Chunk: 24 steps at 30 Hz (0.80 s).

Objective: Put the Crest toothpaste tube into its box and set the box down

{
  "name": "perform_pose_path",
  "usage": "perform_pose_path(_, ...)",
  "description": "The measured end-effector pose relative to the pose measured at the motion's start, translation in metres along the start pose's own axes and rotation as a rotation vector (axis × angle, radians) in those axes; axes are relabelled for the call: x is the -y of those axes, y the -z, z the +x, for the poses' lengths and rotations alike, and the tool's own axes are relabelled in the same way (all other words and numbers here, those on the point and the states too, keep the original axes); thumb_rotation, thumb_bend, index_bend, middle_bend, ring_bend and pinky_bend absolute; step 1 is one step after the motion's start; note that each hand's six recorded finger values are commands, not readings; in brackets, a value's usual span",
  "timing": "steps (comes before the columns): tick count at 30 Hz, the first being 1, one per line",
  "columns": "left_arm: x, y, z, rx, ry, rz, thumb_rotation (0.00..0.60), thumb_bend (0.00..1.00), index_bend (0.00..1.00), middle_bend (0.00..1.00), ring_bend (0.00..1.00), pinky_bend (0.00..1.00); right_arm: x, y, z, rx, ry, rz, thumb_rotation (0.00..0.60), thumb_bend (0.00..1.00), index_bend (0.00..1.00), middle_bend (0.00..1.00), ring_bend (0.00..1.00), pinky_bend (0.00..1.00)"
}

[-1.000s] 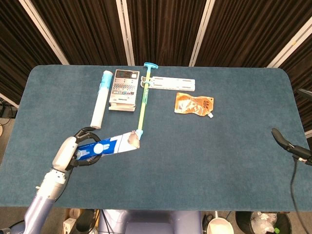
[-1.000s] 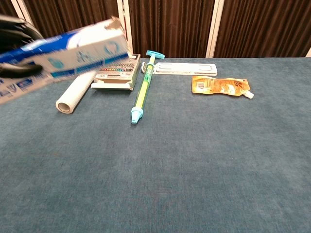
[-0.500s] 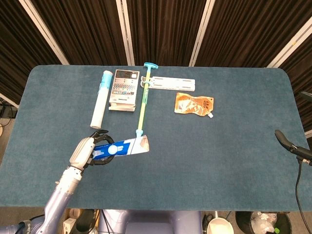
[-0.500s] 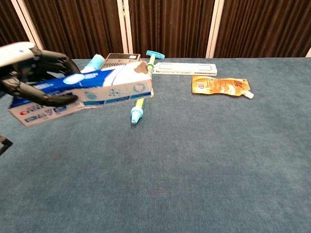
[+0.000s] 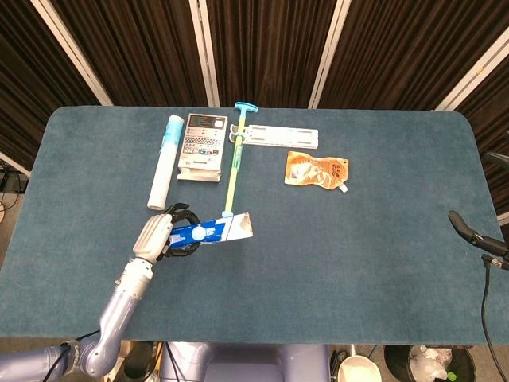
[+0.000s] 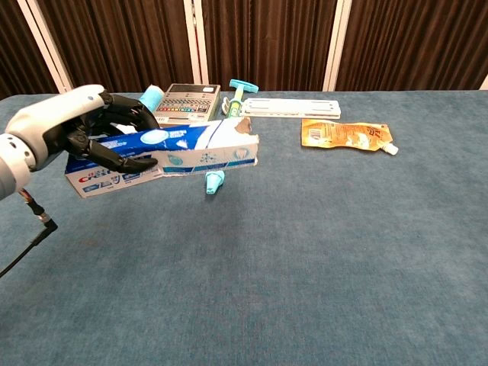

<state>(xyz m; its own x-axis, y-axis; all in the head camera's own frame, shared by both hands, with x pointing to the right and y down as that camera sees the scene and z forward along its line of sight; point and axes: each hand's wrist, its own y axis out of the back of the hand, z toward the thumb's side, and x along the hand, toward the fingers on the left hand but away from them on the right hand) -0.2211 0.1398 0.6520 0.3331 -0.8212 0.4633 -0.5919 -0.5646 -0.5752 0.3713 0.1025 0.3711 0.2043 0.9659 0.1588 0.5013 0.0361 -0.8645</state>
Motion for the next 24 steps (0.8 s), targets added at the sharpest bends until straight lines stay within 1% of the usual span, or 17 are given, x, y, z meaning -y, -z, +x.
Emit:
perform_pose_path(2,0.004,0.003,0.003,-0.011,0.009,0.016,0.600,0.35,0.46,0.46,0.18,0.30,0.003,0.003,0.001,0.003,-0.001,-0.004,0.600,0.22,0.23,0.12,0.11,0.00)
perform_pose_path(8,0.019,0.008,0.007,-0.031,0.046,0.021,0.600,0.35,0.46,0.46,0.18,0.30,0.010,0.011,0.004,0.011,-0.009,-0.008,0.600,0.22,0.23,0.12,0.11,0.00)
perform_pose_path(18,0.042,-0.004,0.016,-0.004,0.082,0.027,0.600,0.35,0.46,0.45,0.17,0.30,0.013,0.018,0.005,0.017,-0.015,-0.016,0.600,0.22,0.23,0.12,0.11,0.00)
perform_pose_path(24,0.052,-0.005,0.022,-0.012,0.102,0.045,0.600,0.35,0.45,0.45,0.17,0.30,0.016,0.022,0.007,0.020,-0.018,-0.021,0.600,0.22,0.23,0.12,0.11,0.00)
